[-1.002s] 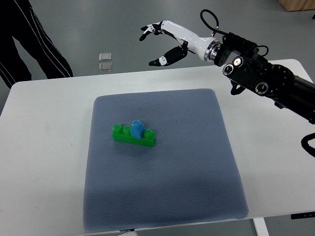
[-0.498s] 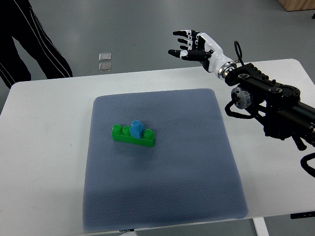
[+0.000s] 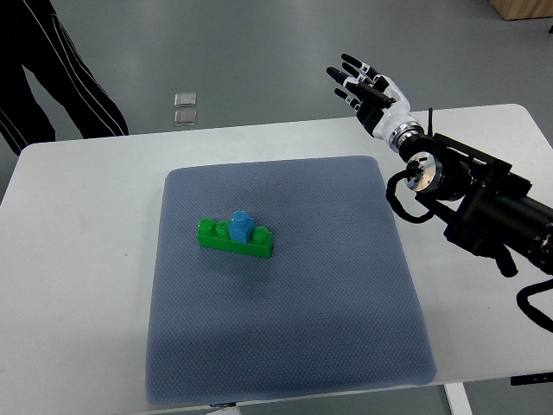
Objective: Stack blue block on green block with right hand
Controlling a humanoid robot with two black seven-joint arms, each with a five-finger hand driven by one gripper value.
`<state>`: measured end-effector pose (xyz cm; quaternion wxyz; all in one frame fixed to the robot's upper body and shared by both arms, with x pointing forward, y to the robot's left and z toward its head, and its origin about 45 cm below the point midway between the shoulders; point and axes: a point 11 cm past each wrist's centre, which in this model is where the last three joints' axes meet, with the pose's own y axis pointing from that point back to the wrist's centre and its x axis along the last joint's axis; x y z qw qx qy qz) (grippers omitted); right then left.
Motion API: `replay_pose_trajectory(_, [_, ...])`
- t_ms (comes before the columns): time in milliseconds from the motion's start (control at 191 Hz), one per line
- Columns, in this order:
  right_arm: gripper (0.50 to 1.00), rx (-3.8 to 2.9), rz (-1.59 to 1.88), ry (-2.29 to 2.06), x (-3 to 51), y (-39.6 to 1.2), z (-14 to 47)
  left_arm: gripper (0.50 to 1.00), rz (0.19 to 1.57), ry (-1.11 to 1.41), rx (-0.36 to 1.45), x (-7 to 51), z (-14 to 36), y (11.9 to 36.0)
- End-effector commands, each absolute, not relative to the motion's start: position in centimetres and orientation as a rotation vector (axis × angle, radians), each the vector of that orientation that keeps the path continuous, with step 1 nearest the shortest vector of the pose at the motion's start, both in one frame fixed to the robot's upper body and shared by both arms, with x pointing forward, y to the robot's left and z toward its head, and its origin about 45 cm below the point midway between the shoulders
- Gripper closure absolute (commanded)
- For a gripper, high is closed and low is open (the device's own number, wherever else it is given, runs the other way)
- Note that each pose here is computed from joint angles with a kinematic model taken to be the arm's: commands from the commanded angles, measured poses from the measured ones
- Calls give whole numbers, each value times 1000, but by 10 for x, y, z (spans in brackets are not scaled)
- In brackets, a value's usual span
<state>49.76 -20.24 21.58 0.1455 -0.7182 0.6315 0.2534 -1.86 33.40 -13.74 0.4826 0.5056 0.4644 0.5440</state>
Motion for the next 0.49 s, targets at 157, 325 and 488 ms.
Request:
replay_pose_trajectory(157, [585, -2028, 738, 1869, 492, -214, 198, 500, 1326, 1132, 1232, -19, -137, 334])
replay_pose_trajectory(325, [585, -2025, 731, 1875, 488, -217, 193, 500, 1326, 1132, 1232, -19, -137, 334])
replay_pose_trajectory(488, [585, -2020, 733, 1879, 487, -218, 190, 500, 1326, 1132, 1232, -19, -137, 334])
